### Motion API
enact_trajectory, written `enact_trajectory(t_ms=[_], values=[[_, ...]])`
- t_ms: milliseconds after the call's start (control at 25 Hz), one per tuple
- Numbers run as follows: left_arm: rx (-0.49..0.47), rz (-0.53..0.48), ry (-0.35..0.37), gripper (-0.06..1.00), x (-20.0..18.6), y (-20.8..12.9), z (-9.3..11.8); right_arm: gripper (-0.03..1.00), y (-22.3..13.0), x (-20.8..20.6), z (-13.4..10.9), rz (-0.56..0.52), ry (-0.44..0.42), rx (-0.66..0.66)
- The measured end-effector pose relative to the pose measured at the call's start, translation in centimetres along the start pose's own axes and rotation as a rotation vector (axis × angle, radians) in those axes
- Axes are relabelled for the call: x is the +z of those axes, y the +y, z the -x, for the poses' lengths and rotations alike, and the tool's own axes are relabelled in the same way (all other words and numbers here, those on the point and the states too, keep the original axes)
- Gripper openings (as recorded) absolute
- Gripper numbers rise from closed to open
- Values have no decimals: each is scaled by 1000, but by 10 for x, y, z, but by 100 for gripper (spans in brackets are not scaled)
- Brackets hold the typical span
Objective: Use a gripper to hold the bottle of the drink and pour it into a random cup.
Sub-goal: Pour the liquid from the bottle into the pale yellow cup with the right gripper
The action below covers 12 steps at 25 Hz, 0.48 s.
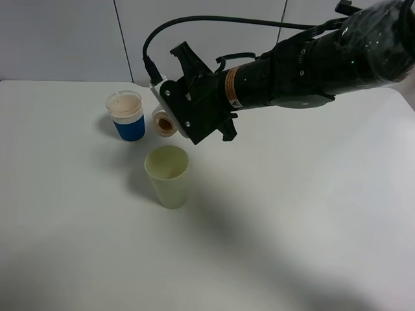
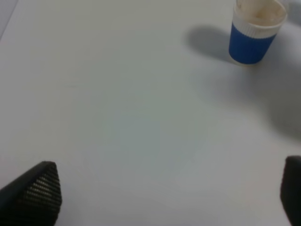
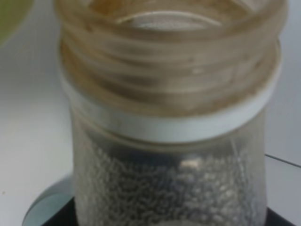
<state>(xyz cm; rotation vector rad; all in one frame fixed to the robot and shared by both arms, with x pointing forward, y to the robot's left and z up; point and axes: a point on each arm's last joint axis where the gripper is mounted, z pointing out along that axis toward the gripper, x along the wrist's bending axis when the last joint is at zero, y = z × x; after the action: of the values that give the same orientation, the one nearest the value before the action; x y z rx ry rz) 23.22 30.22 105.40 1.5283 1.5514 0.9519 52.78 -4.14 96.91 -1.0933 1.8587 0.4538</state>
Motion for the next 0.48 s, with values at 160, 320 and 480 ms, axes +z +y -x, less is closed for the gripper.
enact_trajectory(t_ms=[160, 320, 480], values=[[0, 0, 0, 93, 0, 0, 0, 38, 4, 1, 1, 7, 1, -30], [0, 0, 0, 93, 0, 0, 0, 38, 7, 1, 1, 10, 5, -56], [0, 0, 0, 93, 0, 0, 0, 38, 7, 1, 1, 8, 8, -74]])
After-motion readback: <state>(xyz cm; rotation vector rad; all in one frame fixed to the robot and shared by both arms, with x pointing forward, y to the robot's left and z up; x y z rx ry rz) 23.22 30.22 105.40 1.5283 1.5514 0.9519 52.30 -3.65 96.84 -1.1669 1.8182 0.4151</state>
